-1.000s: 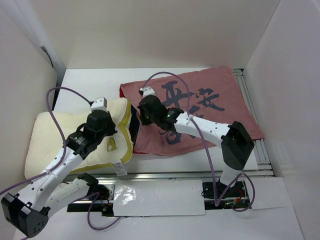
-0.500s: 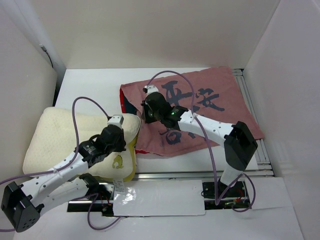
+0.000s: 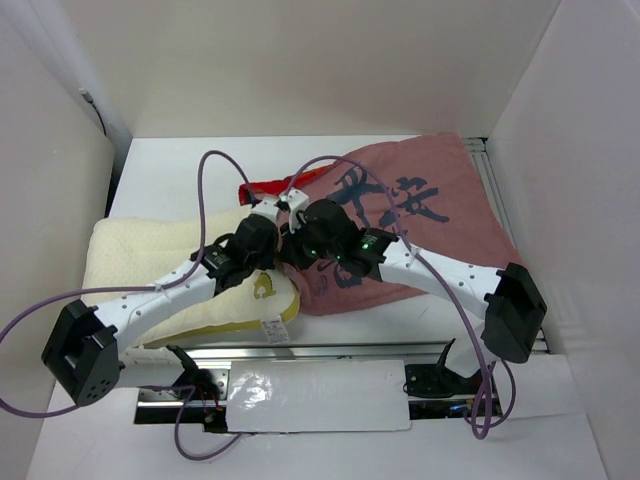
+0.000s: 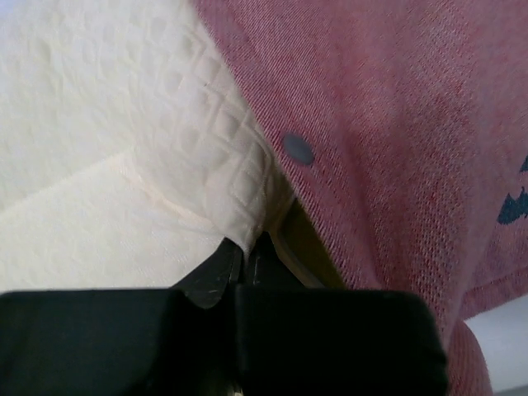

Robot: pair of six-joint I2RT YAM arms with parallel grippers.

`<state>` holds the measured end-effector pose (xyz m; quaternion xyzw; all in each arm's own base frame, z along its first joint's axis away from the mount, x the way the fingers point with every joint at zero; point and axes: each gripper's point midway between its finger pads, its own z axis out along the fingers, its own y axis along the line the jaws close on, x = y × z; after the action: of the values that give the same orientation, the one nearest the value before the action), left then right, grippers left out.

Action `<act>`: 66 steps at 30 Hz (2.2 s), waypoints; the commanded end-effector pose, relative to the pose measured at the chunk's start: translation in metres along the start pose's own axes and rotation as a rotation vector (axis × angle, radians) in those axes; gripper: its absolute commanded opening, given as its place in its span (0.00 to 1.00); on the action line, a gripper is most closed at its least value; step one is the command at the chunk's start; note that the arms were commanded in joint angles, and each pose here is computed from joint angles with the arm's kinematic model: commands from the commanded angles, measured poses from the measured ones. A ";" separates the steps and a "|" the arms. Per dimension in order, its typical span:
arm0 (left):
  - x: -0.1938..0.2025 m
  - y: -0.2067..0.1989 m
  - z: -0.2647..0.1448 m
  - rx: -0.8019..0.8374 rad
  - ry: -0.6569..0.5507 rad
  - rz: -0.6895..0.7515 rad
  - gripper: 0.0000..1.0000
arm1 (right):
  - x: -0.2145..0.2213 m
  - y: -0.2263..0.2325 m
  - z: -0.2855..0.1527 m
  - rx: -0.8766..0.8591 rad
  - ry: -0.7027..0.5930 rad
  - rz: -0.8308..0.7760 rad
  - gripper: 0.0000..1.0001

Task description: Put the pillow into the pillowcase

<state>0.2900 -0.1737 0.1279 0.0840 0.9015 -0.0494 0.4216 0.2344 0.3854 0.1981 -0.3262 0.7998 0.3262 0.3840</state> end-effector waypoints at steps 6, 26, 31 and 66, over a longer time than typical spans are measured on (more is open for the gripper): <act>-0.125 0.010 -0.005 0.022 -0.394 0.028 0.00 | -0.007 -0.023 -0.011 0.082 0.009 0.035 0.00; -0.149 0.070 0.054 -0.224 -0.523 -0.229 0.00 | -0.004 -0.009 -0.016 -0.103 0.089 0.095 0.00; -0.145 0.040 0.051 -0.104 -0.508 -0.281 0.00 | -0.014 -0.004 -0.015 -0.139 0.056 0.141 0.00; -0.017 0.066 -0.010 -0.147 0.024 -0.374 1.00 | 0.001 -0.052 0.016 -0.129 0.031 0.433 0.00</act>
<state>0.3204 -0.0951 0.1796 -0.1959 0.8715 -0.0420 0.4475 0.2740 0.3702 0.1819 -0.1719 0.8313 0.4600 0.2605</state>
